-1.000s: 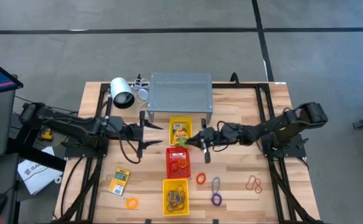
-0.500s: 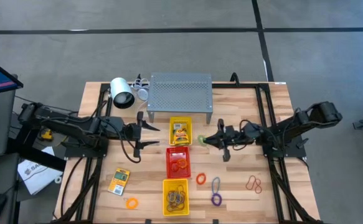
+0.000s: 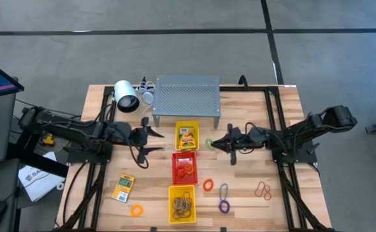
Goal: Pick & Place Office Desk Supplies
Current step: Put the green spring rubber band into the red bin
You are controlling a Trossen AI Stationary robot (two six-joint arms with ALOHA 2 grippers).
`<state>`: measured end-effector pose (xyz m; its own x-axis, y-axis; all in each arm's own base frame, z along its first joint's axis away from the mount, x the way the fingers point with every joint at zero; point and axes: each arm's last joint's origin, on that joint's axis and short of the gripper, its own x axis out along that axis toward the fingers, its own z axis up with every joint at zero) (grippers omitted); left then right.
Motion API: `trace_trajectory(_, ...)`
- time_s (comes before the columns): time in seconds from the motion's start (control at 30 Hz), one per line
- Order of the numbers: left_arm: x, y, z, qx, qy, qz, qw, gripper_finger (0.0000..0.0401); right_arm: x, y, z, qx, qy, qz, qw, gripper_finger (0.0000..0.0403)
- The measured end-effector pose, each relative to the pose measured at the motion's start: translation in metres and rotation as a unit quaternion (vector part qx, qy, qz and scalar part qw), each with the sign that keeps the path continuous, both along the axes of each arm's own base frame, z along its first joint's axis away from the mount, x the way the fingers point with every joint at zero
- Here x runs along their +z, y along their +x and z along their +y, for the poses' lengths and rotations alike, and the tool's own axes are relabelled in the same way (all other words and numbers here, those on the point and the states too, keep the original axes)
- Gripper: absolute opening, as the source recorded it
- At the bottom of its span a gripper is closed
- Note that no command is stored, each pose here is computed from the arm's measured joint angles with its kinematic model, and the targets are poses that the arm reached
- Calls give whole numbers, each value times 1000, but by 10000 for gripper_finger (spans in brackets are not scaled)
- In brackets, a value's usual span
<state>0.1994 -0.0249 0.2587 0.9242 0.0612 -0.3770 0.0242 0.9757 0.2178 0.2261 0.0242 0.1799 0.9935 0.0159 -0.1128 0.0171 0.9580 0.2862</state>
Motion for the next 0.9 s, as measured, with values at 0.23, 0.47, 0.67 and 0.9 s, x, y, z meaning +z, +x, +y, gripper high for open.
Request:
trace_trajectory(0.23,-6,-2,5,18,-10,31,999,205,10,25,7,-1,-24,51,998,4)
trace_trajectory(0.47,-10,-4,5,19,-6,56,998,203,-5,67,15,26,-26,90,995,4)
trace_trajectory(0.67,-12,-6,5,22,-11,69,997,202,-11,102,23,54,-18,122,991,4)
trace_trajectory(0.9,-13,-6,5,23,-11,73,997,200,-21,134,38,70,-23,198,977,5)
